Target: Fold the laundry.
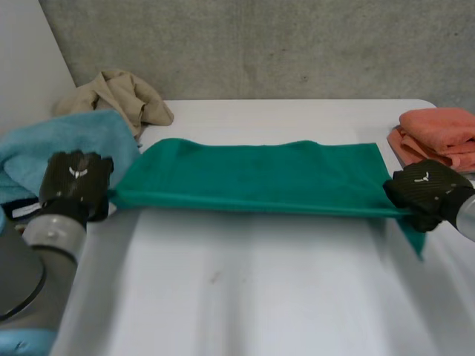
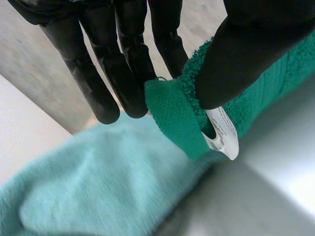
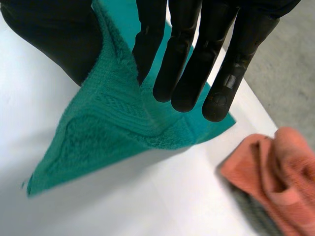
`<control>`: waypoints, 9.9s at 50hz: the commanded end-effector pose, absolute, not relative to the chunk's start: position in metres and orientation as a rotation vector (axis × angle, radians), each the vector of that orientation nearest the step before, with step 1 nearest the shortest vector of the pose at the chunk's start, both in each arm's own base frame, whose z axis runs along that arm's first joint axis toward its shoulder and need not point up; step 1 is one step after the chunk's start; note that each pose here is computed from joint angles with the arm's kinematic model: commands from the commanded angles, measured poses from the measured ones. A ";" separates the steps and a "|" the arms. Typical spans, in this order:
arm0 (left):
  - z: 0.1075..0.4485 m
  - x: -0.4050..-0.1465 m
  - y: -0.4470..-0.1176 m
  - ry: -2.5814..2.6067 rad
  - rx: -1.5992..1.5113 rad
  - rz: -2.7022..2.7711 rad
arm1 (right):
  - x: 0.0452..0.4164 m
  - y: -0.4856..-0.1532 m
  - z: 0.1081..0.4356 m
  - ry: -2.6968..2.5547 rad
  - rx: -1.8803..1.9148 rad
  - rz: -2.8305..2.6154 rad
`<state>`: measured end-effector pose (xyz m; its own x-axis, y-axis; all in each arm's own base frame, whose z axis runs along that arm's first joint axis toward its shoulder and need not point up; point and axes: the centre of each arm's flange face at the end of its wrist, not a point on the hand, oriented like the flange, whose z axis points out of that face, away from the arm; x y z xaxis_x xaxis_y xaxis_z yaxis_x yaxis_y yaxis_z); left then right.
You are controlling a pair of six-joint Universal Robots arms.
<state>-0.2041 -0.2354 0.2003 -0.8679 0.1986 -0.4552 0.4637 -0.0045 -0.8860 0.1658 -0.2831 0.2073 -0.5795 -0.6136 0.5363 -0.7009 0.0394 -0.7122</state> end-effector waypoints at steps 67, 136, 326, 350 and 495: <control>0.142 -0.249 -0.340 1.830 0.873 -1.868 | 0.187 -0.383 0.147 -1.768 1.531 1.393; 0.175 -0.241 -0.231 2.062 0.748 -2.039 | 0.108 -0.334 0.123 -2.402 1.094 1.578; 0.215 -0.303 -0.204 2.109 0.804 -2.146 | 0.335 -0.145 0.157 -1.575 2.361 1.955; 0.176 -0.344 -0.170 2.373 0.935 -2.052 | 0.278 -0.236 0.170 -2.600 1.561 1.791; 0.174 -0.269 -0.203 2.442 0.633 -1.887 | -0.007 -0.488 0.290 -1.663 0.552 2.112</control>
<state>-0.2690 -0.2029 0.1693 -0.9172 0.3193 -0.2382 0.3142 0.2123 -0.9253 0.0046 -0.5034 0.2326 -0.8230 -0.0104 0.5680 -0.5595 -0.1585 -0.8135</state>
